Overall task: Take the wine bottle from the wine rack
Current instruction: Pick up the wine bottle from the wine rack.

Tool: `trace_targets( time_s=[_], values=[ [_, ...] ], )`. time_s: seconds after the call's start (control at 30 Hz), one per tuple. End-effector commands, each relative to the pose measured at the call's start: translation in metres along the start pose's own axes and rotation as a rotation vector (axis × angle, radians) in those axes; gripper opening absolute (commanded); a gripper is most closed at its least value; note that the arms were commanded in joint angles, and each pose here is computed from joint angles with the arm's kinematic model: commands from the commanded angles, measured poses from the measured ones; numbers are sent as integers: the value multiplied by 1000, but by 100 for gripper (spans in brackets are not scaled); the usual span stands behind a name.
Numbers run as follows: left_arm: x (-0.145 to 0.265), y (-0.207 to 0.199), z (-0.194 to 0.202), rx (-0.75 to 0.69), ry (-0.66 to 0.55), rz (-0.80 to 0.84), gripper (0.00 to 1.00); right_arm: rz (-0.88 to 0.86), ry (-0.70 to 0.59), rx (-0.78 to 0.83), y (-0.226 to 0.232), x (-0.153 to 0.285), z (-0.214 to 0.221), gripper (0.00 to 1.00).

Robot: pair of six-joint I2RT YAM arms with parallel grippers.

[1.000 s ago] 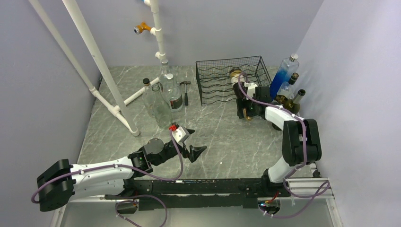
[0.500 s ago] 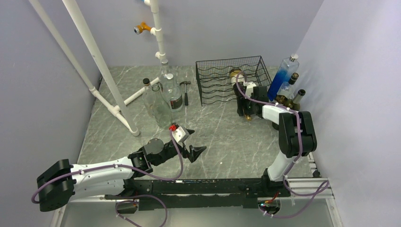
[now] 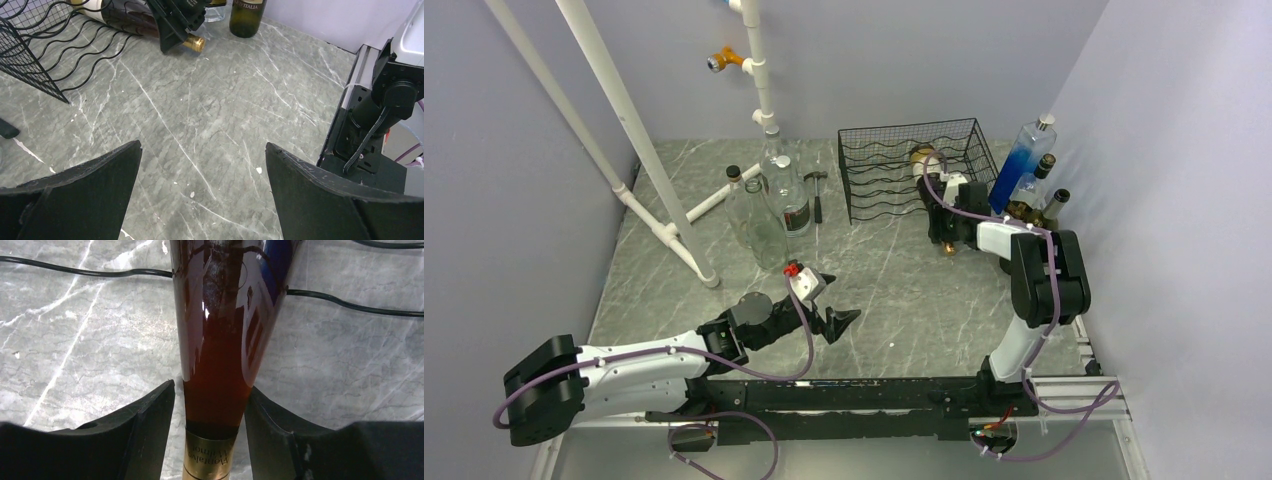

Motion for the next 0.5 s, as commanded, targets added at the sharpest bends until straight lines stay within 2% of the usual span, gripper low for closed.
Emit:
trace_targets(
  time_s=[0.0,0.1,0.2,0.37,0.47],
  values=[
    [-2,3,-10,13,-57,-20,99,0,-61,-15,-2,-4,-15,52],
    [-2,2,-10,13,-56,-18,100,-3,-54,-26,-4,-5,-14,49],
    [-2,3,-10,14,-55,-18,100,-14,-47,-30,-7,-5,-12,38],
    [-1,3,-10,17,-56,-20,99,-42,-52,1,-4,2,-13,5],
    [-1,3,-10,18,-57,-22,99,-49,-68,-3,-2,8,-15,0]
  ],
)
Point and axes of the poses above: each gripper's point midway between its finger pads, its own x axis back along the fingers, its own y axis along the line the jaws close on, z = x × y, the point moved 10 cm from there along x, back along the fingers, and after that the axes turned 12 degrees about -x, right-handed, at the moved point
